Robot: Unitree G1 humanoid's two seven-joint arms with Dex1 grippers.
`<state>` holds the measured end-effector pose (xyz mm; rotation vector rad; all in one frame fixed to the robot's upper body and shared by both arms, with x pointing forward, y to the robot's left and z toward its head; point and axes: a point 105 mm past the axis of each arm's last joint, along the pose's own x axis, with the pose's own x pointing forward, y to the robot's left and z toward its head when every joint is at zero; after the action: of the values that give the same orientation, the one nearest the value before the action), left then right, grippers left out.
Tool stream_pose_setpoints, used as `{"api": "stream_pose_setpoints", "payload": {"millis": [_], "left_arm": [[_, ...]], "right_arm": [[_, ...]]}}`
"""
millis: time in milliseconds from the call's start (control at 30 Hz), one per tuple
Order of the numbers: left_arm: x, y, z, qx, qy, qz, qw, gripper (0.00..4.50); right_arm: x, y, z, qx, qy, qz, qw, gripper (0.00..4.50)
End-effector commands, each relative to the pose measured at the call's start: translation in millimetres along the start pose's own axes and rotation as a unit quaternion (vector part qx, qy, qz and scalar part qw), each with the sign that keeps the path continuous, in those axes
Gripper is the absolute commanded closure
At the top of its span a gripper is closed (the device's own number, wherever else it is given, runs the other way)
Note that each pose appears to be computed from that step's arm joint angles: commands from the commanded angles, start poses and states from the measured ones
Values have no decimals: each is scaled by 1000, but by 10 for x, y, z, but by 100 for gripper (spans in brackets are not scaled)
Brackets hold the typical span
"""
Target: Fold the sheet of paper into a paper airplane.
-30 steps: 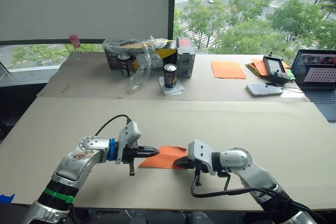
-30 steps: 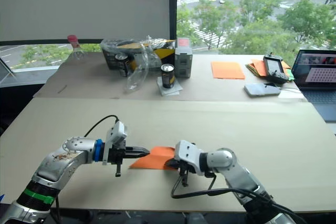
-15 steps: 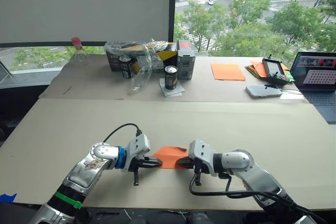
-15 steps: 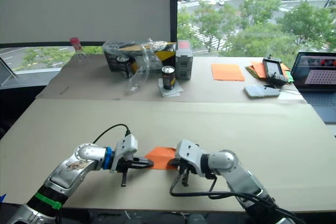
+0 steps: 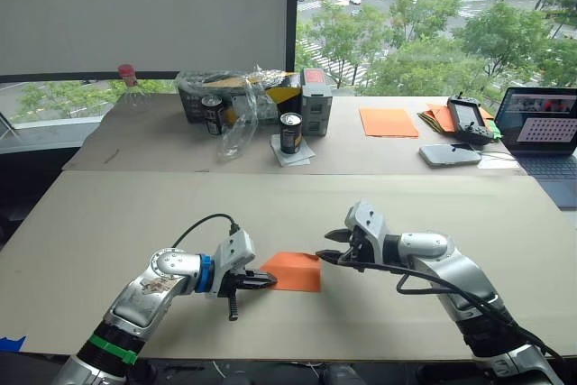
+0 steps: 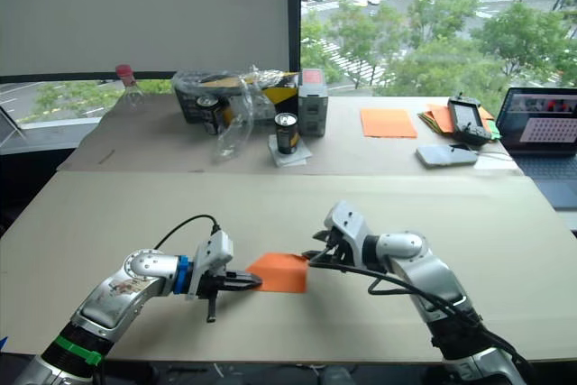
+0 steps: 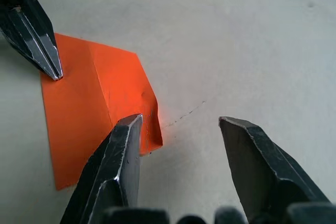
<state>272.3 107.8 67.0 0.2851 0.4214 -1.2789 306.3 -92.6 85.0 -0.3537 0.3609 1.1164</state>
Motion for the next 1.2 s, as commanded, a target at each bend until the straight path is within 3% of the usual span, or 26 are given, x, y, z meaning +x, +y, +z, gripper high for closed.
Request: {"api": "stream_pose_setpoints", "payload": {"millis": [33,100,200,367,400,600,833,1033,1133,1200], "left_arm": [[-54,63,-153,-31,23,28,999,450],[-79,76,-145,-30,22,32,999,450],[-105,87,-159,-30,24,36,999,450],[-108,92,-179,-31,26,39,998,450],[-107,93,-180,-31,26,40,998,450],[-81,86,-184,-31,26,38,998,450],[-32,34,-163,-21,22,25,999,450],[9,45,-101,-15,12,25,1000,450],[26,21,-171,10,39,16,999,450],[48,11,-163,14,40,11,999,450]], "right_arm": [[29,-3,63,-6,-16,6,1000,186],[41,-12,65,1,-20,4,1000,186],[60,4,58,-2,-19,12,1000,262],[72,29,67,-1,-20,22,1000,436],[73,28,70,-1,-20,23,1000,444],[51,51,171,-12,-30,37,999,444],[-78,0,471,-67,-83,26,994,444],[-181,283,609,-151,-130,68,978,444],[-191,456,429,-222,-89,102,965,444],[-200,549,418,-226,-99,115,962,444]]}}
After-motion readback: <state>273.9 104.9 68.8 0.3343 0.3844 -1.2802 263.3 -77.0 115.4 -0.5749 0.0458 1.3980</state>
